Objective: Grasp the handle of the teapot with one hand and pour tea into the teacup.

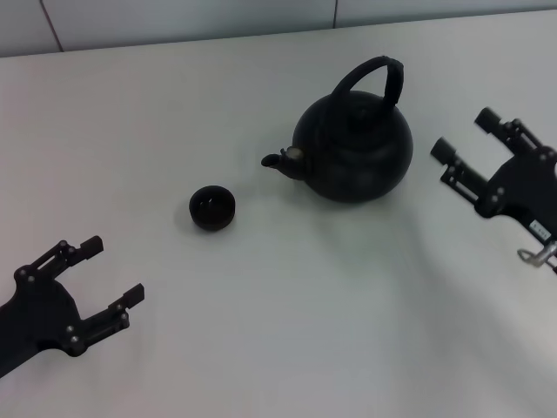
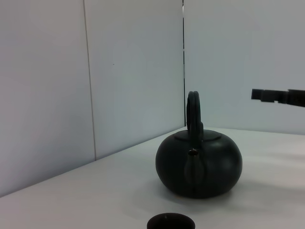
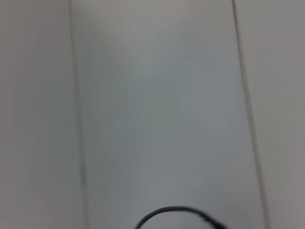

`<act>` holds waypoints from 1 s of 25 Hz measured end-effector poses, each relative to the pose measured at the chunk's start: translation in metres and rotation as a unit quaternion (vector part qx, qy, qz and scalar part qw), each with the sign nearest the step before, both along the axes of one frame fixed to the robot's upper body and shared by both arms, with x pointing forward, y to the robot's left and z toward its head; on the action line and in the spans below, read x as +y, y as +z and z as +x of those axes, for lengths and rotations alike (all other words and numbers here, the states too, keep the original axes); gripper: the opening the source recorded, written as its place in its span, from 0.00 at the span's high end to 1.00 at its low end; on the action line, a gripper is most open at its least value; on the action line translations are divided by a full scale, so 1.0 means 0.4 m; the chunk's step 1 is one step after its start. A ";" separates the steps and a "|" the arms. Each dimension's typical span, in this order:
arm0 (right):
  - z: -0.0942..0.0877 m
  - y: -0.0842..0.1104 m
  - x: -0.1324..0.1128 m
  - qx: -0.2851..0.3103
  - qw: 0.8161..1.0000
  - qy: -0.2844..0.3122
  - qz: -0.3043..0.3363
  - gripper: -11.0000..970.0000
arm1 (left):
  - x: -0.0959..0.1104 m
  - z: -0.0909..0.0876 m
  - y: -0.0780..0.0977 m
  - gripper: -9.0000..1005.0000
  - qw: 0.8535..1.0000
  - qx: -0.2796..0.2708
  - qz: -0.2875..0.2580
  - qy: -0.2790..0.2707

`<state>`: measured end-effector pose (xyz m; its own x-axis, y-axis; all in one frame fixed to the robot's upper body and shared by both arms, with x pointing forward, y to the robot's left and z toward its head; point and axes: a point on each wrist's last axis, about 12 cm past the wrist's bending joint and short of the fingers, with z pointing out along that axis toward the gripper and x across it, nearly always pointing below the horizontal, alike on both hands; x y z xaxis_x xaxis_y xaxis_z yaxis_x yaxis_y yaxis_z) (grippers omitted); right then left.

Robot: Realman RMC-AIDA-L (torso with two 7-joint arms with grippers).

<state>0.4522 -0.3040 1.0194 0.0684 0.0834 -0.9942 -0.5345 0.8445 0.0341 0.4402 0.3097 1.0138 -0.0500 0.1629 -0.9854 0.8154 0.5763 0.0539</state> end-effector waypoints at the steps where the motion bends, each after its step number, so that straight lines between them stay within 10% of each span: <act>1: 0.001 0.002 -0.001 0.005 1.000 0.019 -0.004 0.22 | 0.000 0.000 0.000 0.18 1.000 0.000 0.000 0.000; 15: 0.025 0.023 -0.021 0.123 0.955 0.248 -0.106 0.22 | -0.006 0.006 0.003 0.18 1.000 0.000 0.005 -0.017; 25: 0.036 0.058 -0.031 0.109 0.942 0.290 -0.132 0.22 | -0.020 0.025 0.012 0.18 0.998 -0.001 0.016 -0.054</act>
